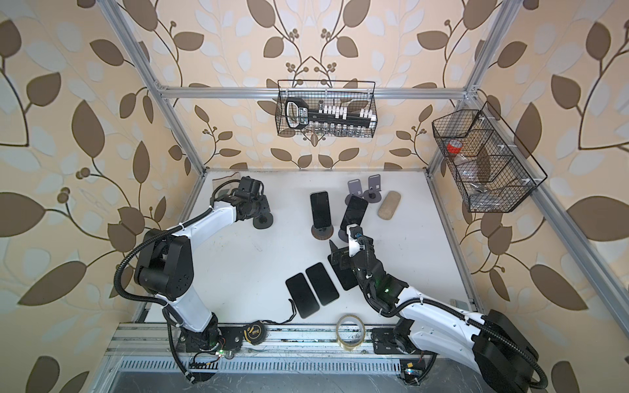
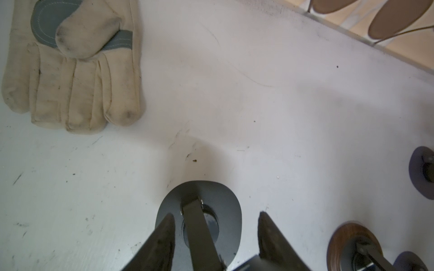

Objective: Remove the phone from the phone stand
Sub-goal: Place the phone stand at the top-left of the table.

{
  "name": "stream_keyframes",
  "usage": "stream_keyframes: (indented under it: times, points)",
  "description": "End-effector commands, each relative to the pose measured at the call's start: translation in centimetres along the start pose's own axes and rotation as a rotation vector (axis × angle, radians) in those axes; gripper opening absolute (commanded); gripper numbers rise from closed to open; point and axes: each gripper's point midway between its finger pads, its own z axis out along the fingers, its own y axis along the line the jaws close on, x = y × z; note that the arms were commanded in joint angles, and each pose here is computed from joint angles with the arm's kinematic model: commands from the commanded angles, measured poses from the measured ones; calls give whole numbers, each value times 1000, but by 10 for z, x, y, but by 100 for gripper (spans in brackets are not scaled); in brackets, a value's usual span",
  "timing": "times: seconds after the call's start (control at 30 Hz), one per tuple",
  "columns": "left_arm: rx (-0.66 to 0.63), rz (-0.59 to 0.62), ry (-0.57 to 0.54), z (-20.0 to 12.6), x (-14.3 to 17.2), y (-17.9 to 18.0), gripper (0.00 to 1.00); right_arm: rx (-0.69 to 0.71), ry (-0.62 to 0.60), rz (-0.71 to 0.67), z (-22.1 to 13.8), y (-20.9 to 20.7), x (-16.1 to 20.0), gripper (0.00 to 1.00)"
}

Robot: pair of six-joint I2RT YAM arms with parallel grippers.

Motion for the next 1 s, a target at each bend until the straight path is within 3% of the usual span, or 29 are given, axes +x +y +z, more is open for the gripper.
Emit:
stream_keyframes:
  times: [0.0,0.4,0.97]
  points:
    - [75,7,-77,4,-38,-14,54,10,-1,-23,-1,-2,3,100]
    - [63,-22,-64,57,-79,2,54,12,3,-24,0,-2,5,100]
    - [-1,3,31,105,-66,21,59,6,8,-24,1,0,7,100]
